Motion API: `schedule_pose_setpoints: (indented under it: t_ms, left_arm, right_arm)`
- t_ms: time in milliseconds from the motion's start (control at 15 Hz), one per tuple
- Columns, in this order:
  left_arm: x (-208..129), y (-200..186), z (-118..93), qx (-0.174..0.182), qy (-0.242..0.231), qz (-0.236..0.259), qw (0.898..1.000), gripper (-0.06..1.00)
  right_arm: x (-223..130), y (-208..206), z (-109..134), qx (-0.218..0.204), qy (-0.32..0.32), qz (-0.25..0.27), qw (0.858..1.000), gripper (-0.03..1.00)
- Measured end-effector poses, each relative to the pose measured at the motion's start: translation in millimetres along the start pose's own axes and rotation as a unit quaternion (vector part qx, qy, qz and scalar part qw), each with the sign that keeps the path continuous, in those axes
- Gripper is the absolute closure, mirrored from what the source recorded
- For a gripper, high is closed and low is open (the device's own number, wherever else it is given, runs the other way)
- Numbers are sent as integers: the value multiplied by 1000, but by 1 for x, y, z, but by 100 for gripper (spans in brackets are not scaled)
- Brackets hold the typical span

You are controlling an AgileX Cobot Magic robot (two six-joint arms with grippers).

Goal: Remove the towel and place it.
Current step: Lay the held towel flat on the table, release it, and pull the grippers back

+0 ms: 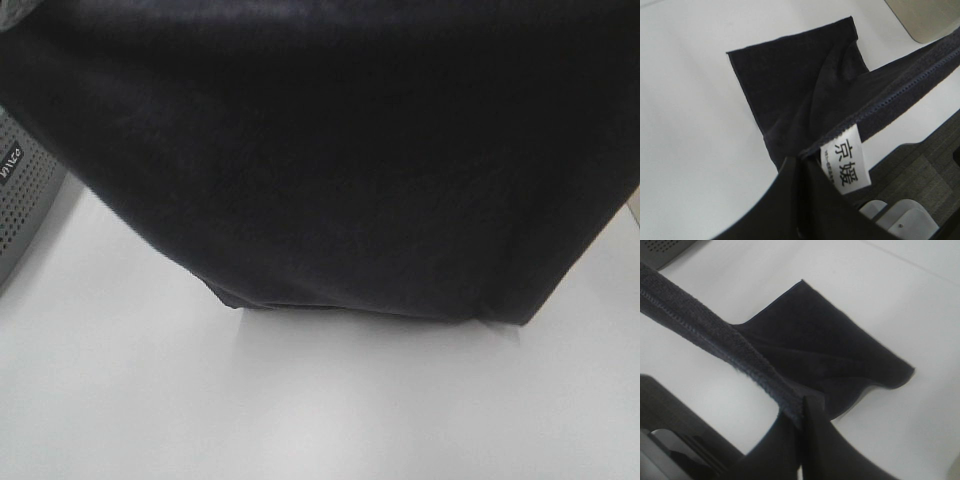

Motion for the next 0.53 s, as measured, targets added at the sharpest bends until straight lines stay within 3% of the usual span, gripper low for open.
schedule_pose_setpoints:
  t_ms: [333, 533]
  left_arm:
    - [-70, -11, -6, -23, -76, 20, 997, 94]
    - [-111, 16, -6, -46, -87, 97, 990, 94]
  right_arm:
    - [-60, 19, 29, 78, 39, 20, 996, 96]
    - [-93, 48, 35, 116, 70, 71, 988, 96]
Point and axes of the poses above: a point on each arm's last joint axis where the gripper is mounted, y pointing out along that axis toward the gripper, z along the wrist's bending axis when the last joint is at zero, x = y × z, the point moved 2 cm from there along y, pointing out along that axis toward the gripper, and after that the axes turned 4 degrees about y, right-handed, at the moved point
